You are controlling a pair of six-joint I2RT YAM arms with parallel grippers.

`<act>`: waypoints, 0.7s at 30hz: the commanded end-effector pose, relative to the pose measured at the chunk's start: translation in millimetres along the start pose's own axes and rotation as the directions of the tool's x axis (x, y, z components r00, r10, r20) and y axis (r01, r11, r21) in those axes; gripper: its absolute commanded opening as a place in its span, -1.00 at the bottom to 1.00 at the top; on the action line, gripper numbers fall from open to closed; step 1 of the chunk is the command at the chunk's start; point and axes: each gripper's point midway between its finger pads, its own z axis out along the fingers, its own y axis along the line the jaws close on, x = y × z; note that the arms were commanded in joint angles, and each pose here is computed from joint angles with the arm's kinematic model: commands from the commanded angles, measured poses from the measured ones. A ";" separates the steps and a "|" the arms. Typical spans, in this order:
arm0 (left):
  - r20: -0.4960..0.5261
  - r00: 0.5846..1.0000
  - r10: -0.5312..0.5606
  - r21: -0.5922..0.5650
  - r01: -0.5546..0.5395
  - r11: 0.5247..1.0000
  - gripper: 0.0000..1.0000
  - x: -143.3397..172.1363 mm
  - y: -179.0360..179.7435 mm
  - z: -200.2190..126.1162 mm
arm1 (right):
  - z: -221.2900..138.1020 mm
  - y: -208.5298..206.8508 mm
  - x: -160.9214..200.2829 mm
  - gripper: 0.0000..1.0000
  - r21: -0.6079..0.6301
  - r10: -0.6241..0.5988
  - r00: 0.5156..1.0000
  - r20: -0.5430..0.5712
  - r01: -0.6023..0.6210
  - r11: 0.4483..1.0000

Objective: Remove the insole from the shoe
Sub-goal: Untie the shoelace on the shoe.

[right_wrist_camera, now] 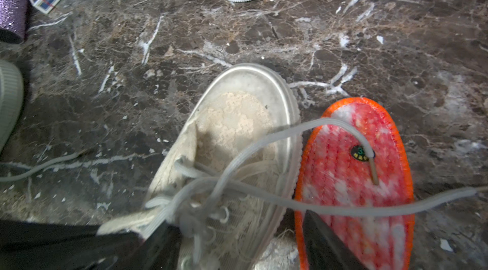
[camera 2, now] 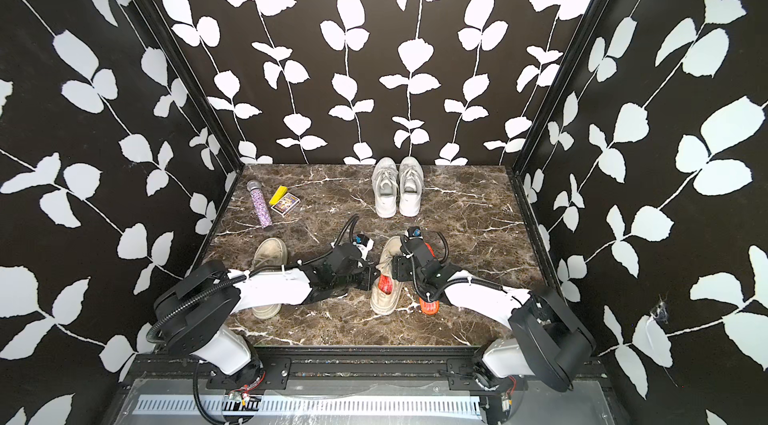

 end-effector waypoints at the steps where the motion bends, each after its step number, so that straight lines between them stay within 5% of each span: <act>1: 0.068 0.998 0.011 0.056 -0.015 0.998 -1.00 -26.4 -22.1 -6.6 | -7.0 1.6 -7.0 0.42 -0.026 -0.008 0.999 0.039 0.009 1.000; 11: 0.068 0.998 -0.003 0.047 0.000 0.999 -1.00 -24.7 -19.0 -6.8 | -6.9 -3.9 -4.0 0.35 -0.023 0.000 0.999 0.044 0.001 1.000; 21: 0.067 0.998 -0.001 0.045 -0.002 0.999 -1.00 -24.3 -18.6 -6.1 | -0.8 -14.8 -6.4 0.07 0.052 0.013 0.999 0.048 -0.015 0.999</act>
